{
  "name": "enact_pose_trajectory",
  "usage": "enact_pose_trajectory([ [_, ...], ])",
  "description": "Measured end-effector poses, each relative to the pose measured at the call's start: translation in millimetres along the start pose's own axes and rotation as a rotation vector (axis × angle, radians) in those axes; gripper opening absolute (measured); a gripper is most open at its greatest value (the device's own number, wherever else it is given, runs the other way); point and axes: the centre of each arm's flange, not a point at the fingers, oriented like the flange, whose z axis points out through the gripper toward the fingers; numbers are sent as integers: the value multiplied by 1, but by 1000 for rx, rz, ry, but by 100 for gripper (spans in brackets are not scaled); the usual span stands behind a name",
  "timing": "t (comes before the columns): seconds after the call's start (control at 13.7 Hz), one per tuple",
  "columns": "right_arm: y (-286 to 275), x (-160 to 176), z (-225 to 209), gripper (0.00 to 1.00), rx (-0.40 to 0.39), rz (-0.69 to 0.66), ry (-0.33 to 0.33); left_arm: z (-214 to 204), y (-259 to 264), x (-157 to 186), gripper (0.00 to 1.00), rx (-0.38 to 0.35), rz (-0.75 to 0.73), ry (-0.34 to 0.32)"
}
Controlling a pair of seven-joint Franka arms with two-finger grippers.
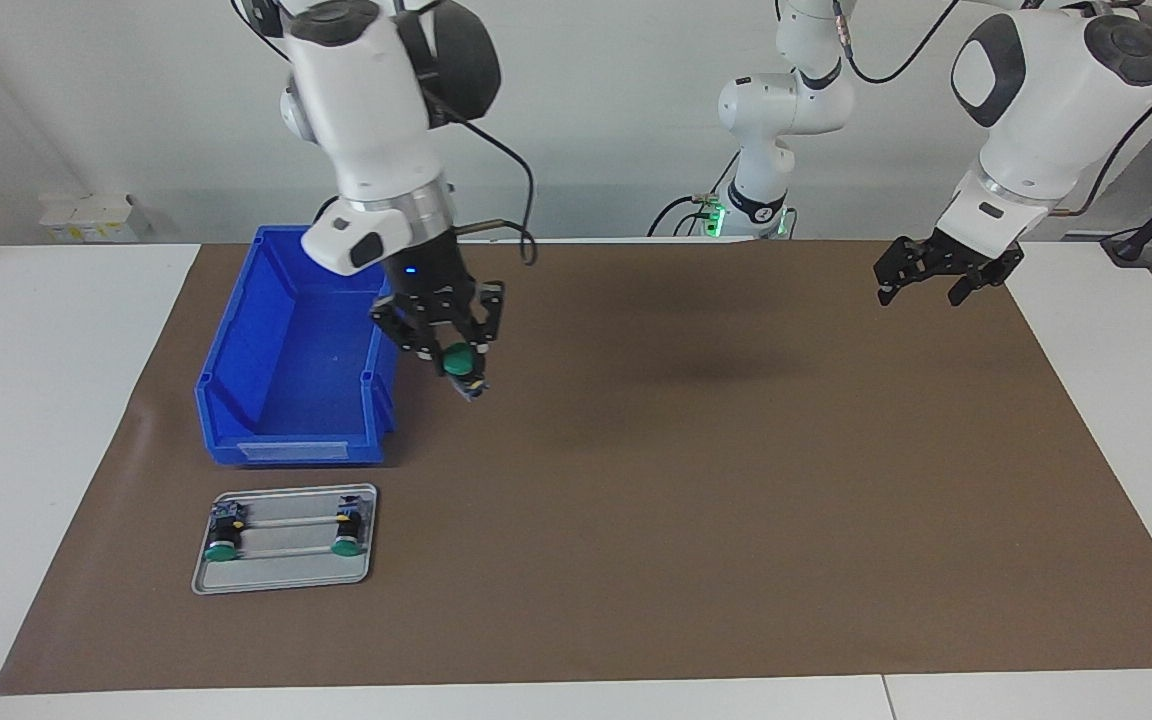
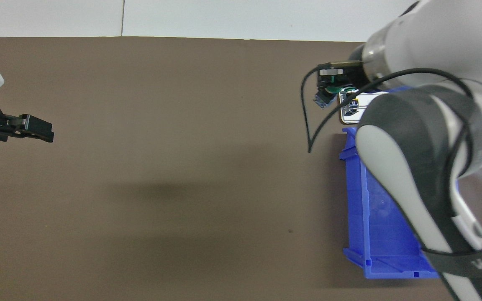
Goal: Place and press button with both arms
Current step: 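Carry the green button with the right gripper over the blue bin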
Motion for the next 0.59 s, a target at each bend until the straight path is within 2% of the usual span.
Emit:
enact_pose_trajectory([
  [0.15, 87, -13, 7, 41, 12, -71, -56, 0, 0, 0, 100, 0, 0, 0],
  [0.29, 151, -37, 31, 41, 14, -121, -87, 0, 0, 0, 100, 0, 0, 0],
  [0.59, 197, -109, 106, 41, -6, -155, -84, 0, 0, 0, 100, 0, 0, 0],
])
